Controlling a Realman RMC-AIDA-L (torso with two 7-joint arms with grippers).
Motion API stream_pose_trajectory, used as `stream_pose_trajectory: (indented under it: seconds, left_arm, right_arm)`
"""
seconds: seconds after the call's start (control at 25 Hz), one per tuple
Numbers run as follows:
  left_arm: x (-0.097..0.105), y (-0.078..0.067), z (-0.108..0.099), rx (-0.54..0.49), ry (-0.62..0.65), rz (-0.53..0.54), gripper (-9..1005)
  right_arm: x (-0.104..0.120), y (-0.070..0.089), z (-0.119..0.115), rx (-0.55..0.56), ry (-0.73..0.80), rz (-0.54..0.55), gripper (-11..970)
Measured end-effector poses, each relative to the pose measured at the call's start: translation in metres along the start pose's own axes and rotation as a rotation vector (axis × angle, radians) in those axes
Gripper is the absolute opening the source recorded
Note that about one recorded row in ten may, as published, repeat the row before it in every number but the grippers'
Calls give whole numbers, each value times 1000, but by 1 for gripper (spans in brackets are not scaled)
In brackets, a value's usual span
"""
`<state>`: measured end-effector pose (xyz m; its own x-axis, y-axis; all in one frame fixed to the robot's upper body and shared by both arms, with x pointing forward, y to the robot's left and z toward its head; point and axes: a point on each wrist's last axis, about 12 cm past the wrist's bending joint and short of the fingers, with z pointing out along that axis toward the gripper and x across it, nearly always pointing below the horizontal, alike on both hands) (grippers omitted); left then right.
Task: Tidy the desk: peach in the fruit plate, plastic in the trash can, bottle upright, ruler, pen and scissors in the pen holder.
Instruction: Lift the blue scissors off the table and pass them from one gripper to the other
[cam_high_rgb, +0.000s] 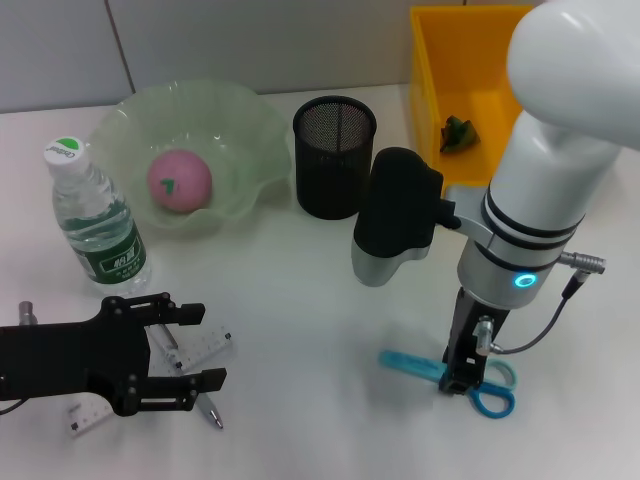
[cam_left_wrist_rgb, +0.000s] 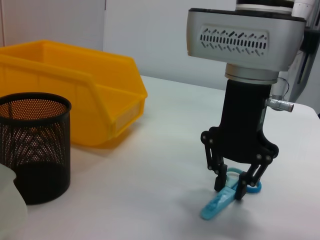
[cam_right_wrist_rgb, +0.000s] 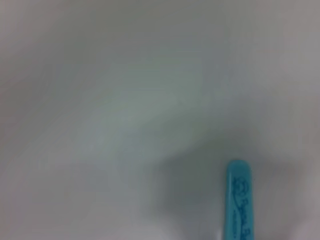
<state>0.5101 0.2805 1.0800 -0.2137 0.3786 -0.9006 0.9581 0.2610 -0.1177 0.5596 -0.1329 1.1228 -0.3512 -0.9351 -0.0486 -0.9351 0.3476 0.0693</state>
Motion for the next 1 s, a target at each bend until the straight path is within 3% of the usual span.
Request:
stream_pose_trajectory:
  seconds: [0.76,1.0]
  left_arm:
    - [0,0,0,-1,-1,-2,802]
    - [0,0,0,-4,-6,-4,802]
  right_arm:
    - [-1,1,1,5,-1,-2,247]
    - [1,-10,-13,-7,-82,58,229]
